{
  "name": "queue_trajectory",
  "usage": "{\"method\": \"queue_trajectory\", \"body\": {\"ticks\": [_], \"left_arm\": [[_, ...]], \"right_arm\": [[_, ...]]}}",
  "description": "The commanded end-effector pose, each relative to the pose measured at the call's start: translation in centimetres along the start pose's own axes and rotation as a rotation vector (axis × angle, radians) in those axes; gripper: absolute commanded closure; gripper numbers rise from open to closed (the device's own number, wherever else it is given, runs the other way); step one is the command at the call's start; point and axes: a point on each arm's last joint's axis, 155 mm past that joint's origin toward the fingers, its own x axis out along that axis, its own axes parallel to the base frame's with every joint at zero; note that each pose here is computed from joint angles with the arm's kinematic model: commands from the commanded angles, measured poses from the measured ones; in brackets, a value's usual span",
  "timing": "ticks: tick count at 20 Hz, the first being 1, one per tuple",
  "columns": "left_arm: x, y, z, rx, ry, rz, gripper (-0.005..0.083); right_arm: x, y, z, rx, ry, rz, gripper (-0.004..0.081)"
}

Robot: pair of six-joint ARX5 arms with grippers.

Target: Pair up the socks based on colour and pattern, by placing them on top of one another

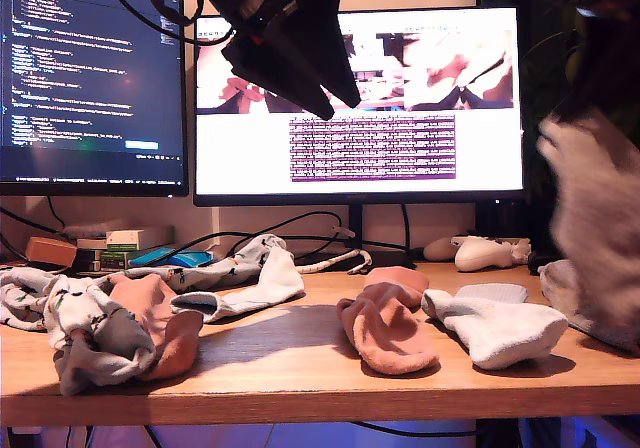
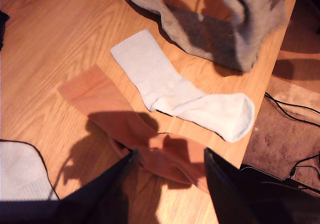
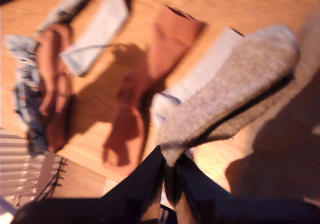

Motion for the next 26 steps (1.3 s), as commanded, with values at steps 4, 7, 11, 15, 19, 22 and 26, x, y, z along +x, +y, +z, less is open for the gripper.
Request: {"method": "queue_trajectory", "body": {"ticks": [4, 7, 11, 15, 19, 22, 26], "left_arm": [[0.4, 0.1, 0.1, 0.002, -0.005, -0.002, 0.0400], [0.4, 0.1, 0.1, 0.003, -0.008, -0.001, 0.0400], [0.4, 0.1, 0.1, 0.003, -0.009, -0.001, 0.0401], [0.4, 0.1, 0.1, 0.003, -0.009, -0.001, 0.0401], [0.4, 0.1, 0.1, 0.002, -0.008, -0.001, 0.0401], [0.4, 0.1, 0.1, 0.002, -0.008, -0.001, 0.0401], [0.4, 0.1, 0.1, 0.001, -0.008, -0.001, 0.0401]], "right_arm": [[1.5, -2.1, -1.3, 0.050, 0.073, -0.015, 0.0783], [2.2, -2.8, -1.9, 0.043, 0.109, -0.019, 0.0783], [3.1, -5.1, 0.0, -0.050, 0.051, -0.102, 0.0783], [5.2, -6.8, 1.1, -0.108, 0.036, -0.123, 0.0783], [8.0, -9.4, 0.9, -0.104, 0.063, -0.172, 0.0782], [9.1, -10.6, 2.7, -0.189, 0.006, -0.195, 0.0782], [9.2, -11.4, 4.5, -0.280, -0.050, -0.240, 0.0639]]}}
